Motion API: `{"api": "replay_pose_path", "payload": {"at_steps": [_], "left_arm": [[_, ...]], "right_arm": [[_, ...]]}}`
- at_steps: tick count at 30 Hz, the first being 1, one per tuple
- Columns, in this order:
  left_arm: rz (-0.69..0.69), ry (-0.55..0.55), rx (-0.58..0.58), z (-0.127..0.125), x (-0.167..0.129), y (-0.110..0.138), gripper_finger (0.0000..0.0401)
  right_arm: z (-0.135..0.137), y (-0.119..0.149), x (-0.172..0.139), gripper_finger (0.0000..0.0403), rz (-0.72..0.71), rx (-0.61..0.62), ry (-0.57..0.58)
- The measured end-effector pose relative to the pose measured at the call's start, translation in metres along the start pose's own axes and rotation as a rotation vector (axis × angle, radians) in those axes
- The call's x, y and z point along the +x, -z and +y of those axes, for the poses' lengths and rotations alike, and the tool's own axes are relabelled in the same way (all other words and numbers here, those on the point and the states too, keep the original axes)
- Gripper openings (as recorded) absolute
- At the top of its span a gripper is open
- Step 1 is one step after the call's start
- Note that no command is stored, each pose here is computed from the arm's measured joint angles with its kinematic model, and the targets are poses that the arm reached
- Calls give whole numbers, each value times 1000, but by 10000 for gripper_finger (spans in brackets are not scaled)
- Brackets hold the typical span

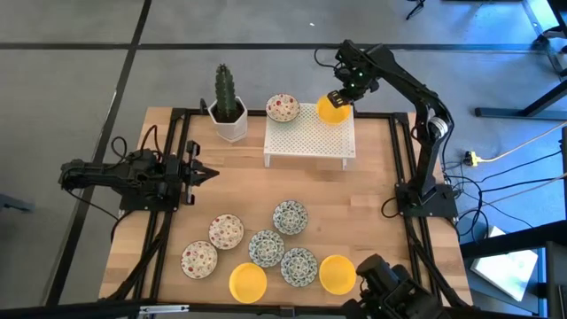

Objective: Pick & Place Mini bowls
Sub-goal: Put the top left yellow bowl on the shelf

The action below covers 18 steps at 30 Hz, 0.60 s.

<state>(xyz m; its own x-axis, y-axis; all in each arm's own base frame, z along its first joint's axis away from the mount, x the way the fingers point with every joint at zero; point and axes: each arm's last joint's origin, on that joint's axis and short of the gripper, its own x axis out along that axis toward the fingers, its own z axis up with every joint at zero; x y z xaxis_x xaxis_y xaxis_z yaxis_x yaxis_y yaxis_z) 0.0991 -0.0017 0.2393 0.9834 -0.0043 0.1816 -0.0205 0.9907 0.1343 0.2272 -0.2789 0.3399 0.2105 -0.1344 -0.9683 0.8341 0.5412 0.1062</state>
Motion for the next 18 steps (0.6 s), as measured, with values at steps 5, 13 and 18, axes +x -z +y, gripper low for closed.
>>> {"api": "replay_pose_path", "payload": {"at_steps": [5,13,18], "left_arm": [[0,0,-15,0,0,0,4],[0,0,-23,0,0,0,4],[-1,-1,-23,0,0,0,4]], "right_arm": [[0,0,0,7,-4,2,20],[-2,2,22,7,27,1,33],[-2,4,27,16,36,-24,31]]}}
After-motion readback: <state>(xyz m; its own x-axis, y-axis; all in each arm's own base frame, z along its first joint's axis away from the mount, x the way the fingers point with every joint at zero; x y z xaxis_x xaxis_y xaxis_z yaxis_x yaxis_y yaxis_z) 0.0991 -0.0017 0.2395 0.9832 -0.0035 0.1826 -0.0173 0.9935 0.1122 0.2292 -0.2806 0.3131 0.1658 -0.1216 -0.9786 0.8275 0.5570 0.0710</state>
